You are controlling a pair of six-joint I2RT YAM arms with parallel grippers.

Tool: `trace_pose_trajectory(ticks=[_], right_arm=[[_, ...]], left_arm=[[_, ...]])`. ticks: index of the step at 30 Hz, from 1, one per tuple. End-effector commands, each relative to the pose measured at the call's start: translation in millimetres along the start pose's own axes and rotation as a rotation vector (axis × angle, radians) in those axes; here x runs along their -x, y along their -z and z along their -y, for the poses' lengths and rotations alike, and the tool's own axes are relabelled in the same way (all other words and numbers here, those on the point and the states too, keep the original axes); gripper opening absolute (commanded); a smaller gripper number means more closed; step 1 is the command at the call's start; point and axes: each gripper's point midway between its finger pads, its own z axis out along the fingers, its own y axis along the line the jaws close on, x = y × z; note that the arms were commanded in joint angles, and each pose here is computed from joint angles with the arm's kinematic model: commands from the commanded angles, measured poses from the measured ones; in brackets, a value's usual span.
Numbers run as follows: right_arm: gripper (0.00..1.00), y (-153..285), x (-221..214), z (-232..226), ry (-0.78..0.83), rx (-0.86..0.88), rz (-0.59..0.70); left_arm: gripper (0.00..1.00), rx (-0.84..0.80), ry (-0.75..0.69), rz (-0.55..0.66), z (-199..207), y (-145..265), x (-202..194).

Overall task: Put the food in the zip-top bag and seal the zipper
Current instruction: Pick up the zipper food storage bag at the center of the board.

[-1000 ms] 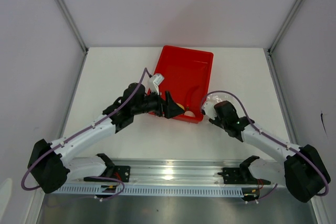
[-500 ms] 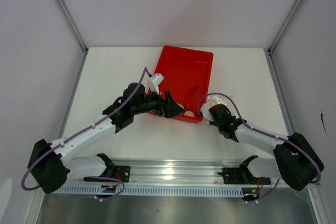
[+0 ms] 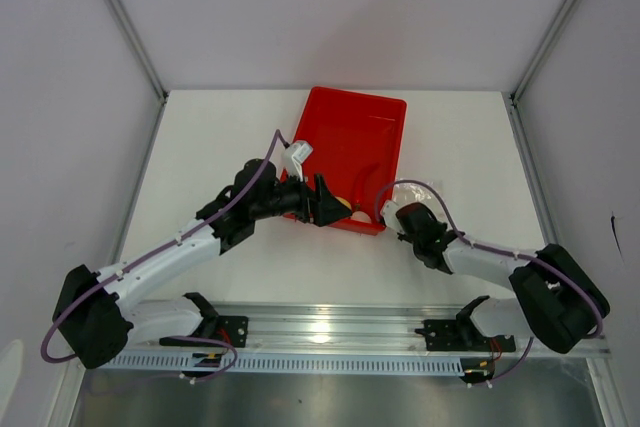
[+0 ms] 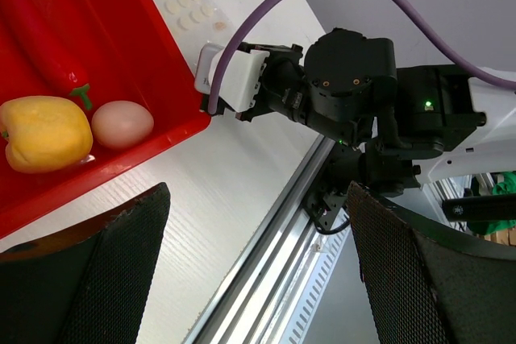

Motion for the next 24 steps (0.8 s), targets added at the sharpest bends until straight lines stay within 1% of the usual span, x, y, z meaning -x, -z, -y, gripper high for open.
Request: trace_pose_trajectory(ticks=[1,3,6,13,17,18,20,21,23,24], right_arm=[[0.31,-2,10,16,-0.013,-0.094,0.03],[0.31,-1,10,15,0.01,-0.109,0.031],[0.32,1,16,23,0.001,-0.153,0.058],[0.31,-13,15,15,0.024,-0.15,0.032],[0.31,-19,16,16,0.026,-0.178,0.026],[0.3,-20,20,20,0.008,-0.2,0.039],[0.27,-24,14,20,0.017,-0.223,0.009],[0.24,-25,17,22,0.014,-0.243,0.018],[0.2,-29,14,21,0.026,-0.255,-0.002],[0.14,-30,16,22,0.017,-0.261,0.001]], left_arm=[[0.93,-0.047,-0.027,0.024,12,4,6],[0.92,-0.048,-0.027,0.02,12,3,4],[0.93,-0.052,-0.026,0.024,12,3,6],[0.93,-0.053,-0.023,0.018,11,2,3],[0.93,-0.048,-0.022,0.016,10,2,2],[0.93,-0.047,-0.022,0.017,9,2,3],[0.93,-0.05,-0.023,0.019,11,1,5],[0.93,-0.048,-0.022,0.016,10,1,4],[0.93,-0.047,-0.023,0.017,10,2,4],[0.92,-0.045,-0.023,0.018,10,2,4]])
